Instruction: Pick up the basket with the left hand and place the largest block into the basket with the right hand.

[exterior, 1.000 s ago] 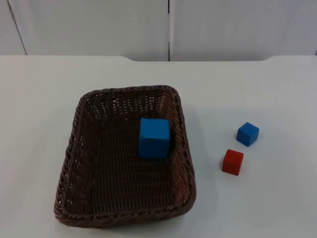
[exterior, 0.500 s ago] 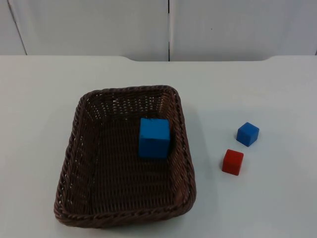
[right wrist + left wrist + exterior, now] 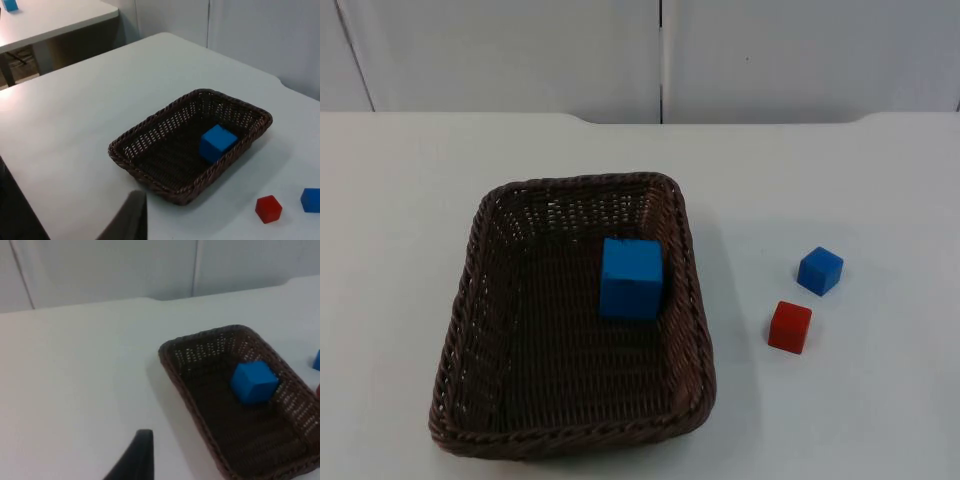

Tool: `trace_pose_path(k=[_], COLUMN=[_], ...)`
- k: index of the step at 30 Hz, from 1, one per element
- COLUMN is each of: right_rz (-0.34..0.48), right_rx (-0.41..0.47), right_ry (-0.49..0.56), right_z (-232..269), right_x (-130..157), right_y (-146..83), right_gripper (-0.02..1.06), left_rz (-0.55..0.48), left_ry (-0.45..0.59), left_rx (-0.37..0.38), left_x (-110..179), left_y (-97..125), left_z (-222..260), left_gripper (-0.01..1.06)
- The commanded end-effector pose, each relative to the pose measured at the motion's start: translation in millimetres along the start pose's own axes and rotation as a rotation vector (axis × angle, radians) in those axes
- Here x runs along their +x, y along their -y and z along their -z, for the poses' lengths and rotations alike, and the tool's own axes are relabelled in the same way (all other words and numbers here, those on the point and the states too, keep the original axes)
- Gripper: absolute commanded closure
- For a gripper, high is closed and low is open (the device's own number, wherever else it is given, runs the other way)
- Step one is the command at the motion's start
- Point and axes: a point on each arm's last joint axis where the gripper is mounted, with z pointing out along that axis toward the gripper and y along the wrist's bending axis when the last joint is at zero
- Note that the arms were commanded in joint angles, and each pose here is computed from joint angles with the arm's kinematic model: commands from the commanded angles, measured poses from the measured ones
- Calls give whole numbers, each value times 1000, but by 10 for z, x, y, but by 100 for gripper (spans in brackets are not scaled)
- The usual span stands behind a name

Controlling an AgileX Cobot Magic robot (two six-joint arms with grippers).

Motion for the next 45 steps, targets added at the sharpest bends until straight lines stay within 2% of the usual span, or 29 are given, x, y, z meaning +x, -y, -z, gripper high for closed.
trace_pose_path(k=[1, 7, 10, 15, 29, 45], right_rz=[-3, -23, -44, -47, -64, -68], right_rx=[3, 30, 66, 86, 102, 105], right_ry=[-5, -27, -49, -54, -173, -173], right_z=[34, 147, 206, 297, 228, 229], right_x=[41, 141, 206, 289, 450, 450], right_y=[-7, -4, 16, 16, 35, 38], right_gripper=[-1, -1, -1, -1, -1, -1], left_rz=[14, 49, 89, 97, 95, 77], left_ry=[-5, -24, -84, -83, -83, -86], left_rx=[-29, -91, -110, -107, -111, -132], left_x=[54, 191, 292, 310, 310, 312], left_y=[-22, -66, -95, -97, -101, -121], left_z=[44, 117, 36, 1, 2, 4], left_gripper=[0, 0, 0, 0, 0, 0])
